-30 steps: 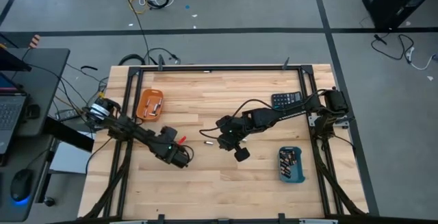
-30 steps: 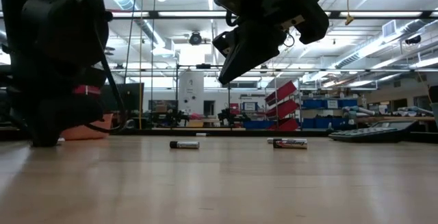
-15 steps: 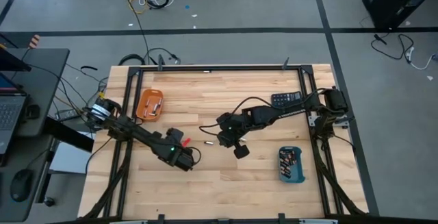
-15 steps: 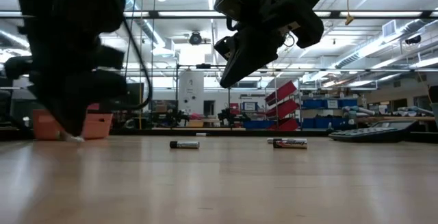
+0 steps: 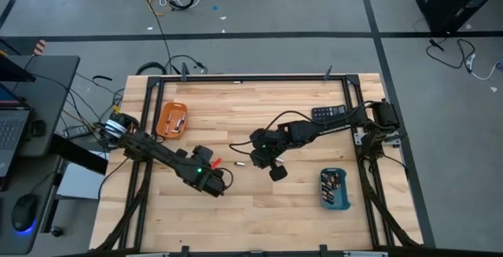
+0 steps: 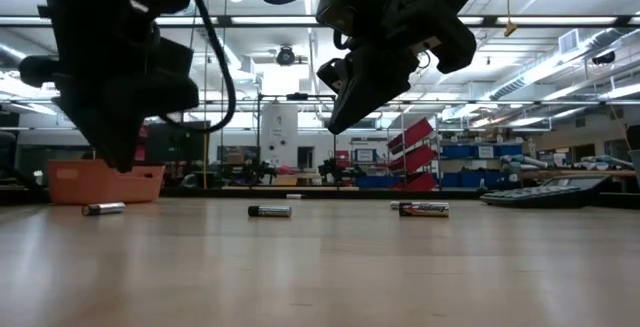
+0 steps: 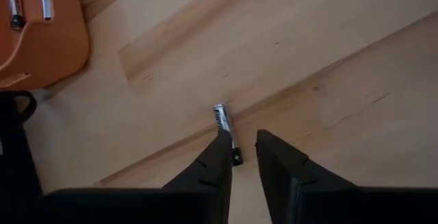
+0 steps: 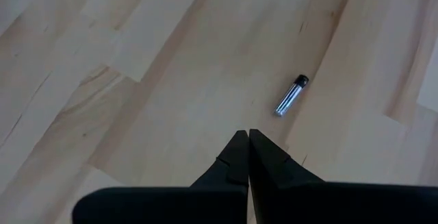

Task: Sort batteries
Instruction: Put the silver battery into the orange bin

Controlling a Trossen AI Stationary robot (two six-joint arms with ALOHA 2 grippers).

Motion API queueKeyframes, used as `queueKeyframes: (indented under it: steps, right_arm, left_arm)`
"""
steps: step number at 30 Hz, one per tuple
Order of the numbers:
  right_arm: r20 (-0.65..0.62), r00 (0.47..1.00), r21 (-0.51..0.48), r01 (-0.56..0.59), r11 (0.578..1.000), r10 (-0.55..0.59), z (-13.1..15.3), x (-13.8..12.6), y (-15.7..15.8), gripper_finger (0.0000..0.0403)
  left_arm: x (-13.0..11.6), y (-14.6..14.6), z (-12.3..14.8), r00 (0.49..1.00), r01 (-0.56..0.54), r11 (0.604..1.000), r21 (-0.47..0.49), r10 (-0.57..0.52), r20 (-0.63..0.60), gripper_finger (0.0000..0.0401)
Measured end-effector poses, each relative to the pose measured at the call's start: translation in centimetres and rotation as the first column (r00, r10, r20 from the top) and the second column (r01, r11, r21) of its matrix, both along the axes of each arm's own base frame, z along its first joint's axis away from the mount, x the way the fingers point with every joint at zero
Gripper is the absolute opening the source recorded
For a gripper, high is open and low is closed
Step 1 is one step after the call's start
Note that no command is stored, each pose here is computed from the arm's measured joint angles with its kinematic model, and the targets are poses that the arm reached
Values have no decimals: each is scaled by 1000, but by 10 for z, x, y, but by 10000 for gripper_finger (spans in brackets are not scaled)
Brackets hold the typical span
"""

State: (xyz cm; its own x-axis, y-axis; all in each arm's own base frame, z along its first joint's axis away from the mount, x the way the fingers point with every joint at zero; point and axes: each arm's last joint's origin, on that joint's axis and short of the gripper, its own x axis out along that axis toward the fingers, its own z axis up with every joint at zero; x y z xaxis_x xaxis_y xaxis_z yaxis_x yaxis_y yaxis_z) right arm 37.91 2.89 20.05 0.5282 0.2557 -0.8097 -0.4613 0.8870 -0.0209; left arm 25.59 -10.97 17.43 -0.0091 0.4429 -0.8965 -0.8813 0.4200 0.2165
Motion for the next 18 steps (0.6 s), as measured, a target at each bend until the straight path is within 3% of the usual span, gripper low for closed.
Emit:
queueKeyframes:
  steps: [4, 7, 10, 12, 18]
  right_arm:
    - [-9, 1000, 0, 0, 1000, 0, -1, -1, 0, 0]
    - [-49, 999, -3, 2, 1000, -2, -1, -5, -1, 0]
    - [-85, 996, 1, 6, 1000, -6, 0, -9, -4, 0]
    - [-95, 995, 3, 15, 1000, -14, -1, -10, -8, 0]
    - [-122, 992, 19, 41, 999, -38, 0, -14, -20, 0]
  left_arm:
    - [5, -3, 15, 1000, 3, 1000, 22, -3, 13, 93]
    - [14, -13, 43, 988, 95, 993, 71, -103, 111, 105]
    - [18, -28, 76, 934, 229, 946, 229, -280, 222, 108]
    - [13, -34, 91, 900, 287, 901, 326, -370, 231, 108]
    - [-25, -23, 116, 885, 323, 839, 437, -432, 176, 107]
